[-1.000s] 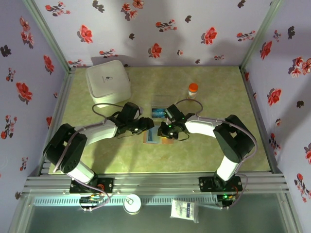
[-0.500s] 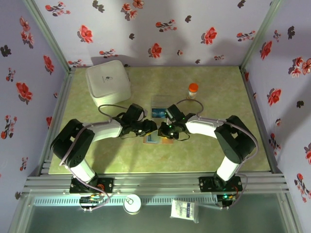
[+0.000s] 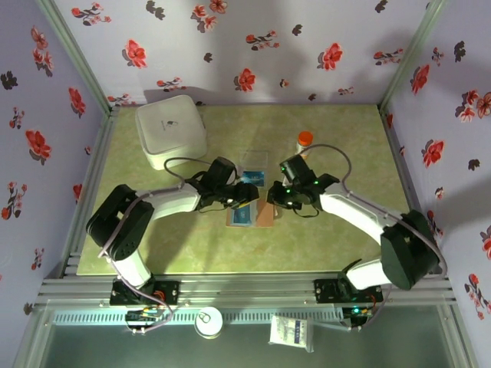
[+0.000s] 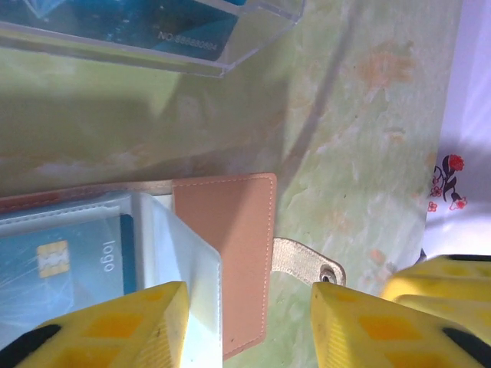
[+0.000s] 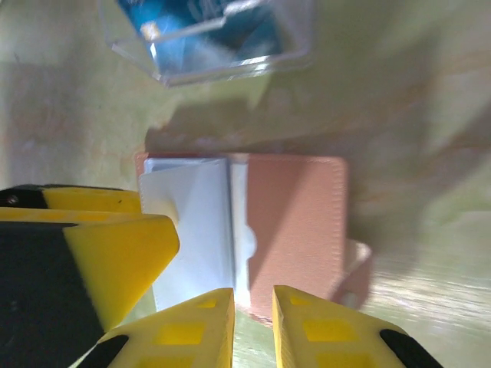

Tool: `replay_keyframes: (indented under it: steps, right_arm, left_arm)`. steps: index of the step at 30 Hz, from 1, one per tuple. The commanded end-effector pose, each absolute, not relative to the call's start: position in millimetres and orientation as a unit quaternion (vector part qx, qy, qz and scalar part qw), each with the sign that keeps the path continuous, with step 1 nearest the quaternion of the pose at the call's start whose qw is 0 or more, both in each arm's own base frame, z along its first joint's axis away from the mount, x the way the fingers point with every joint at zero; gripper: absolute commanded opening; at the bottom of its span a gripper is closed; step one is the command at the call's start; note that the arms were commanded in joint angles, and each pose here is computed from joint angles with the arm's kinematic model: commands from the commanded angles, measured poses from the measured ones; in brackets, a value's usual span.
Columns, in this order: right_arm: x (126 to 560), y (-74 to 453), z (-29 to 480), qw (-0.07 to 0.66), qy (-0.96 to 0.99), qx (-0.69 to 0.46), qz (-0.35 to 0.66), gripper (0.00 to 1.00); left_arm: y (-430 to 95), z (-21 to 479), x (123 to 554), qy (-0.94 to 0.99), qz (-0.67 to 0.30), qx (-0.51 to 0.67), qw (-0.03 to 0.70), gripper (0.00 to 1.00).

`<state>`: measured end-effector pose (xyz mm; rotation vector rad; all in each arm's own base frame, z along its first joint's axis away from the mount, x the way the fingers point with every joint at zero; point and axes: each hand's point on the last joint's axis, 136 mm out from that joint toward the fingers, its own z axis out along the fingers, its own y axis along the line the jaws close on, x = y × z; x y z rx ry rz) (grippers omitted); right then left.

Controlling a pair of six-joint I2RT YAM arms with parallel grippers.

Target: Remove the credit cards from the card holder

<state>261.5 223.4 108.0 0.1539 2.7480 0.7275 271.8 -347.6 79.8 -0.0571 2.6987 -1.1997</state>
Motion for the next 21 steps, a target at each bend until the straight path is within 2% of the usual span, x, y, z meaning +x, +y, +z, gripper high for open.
replay_keyframes:
  steps: [1,9,21]
  right_arm:
    - [252.8,180.1,105.2,0.159,0.969,0.061,0.177,0.21]
    - [243.9,148.6,110.9,0.171,0.969,0.079,0.158,0.23]
    - [241.6,162.1,116.3,0.168,0.96,0.087,0.205,0.23]
  left_arm:
    - [-359.9,78.3,269.4,0.91,-0.407,-0.01,0.08,0.48]
    - [-381.4,69.7,269.7,0.91,-0.409,0.001,0.064,0.51]
    - [-385.3,74.2,271.6,0.91,-0.41,0.011,0.065,0.53]
